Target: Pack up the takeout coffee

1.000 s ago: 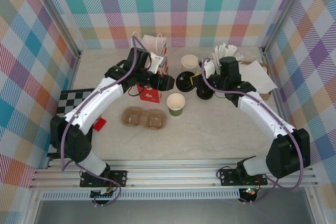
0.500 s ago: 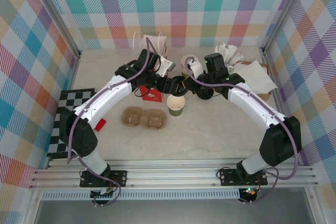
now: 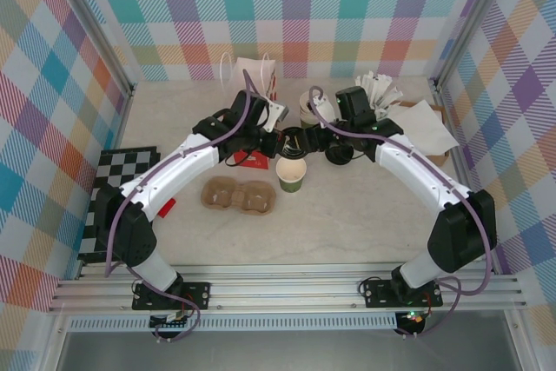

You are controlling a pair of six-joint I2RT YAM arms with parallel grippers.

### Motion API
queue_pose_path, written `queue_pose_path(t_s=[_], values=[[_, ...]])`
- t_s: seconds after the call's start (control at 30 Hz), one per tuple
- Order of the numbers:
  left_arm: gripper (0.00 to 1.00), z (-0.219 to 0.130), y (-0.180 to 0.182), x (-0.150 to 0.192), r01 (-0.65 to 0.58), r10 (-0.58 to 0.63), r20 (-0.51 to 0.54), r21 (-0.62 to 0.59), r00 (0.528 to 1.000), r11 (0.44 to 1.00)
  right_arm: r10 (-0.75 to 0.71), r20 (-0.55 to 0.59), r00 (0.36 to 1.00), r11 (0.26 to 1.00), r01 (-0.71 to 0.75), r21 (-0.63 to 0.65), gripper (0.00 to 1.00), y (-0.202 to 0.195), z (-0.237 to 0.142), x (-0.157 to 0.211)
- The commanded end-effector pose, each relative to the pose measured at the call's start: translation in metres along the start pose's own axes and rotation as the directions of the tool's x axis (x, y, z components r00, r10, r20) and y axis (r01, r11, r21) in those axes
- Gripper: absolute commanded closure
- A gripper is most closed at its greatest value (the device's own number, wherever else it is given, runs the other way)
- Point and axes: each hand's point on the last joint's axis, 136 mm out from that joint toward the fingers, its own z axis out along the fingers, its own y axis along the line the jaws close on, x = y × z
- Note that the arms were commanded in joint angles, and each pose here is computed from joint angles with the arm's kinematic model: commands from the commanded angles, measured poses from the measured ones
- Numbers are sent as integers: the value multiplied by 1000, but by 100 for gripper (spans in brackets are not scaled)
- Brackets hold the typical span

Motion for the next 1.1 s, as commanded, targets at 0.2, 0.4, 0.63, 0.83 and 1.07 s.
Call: queue_pose_path(t_s=[0.2, 0.4, 0.63, 0.83, 1.07], values=[[100, -14, -8, -19, 191, -194, 87, 41, 977, 981, 202, 258, 945, 978, -208, -1, 38, -2, -11, -13], [100, -16, -16, -21, 241, -250, 98, 101, 963, 965, 202, 288, 936, 978, -210, -3, 53, -3, -3, -12], [100, -15, -17, -19, 233, -244, 95, 110, 965, 966, 148, 343, 927, 988, -156, -4, 88, 1, -7, -19], [75, -45, -33, -24, 163, -192, 132, 200, 973, 966, -130, 380, 916, 988, 89, 124, 100, 5, -29, -33], [22, -118, -6, -19, 201, -259, 222, 253, 940, 946, -717, 377, 586, 697, 621, 359, 100, 39, -71, -68]])
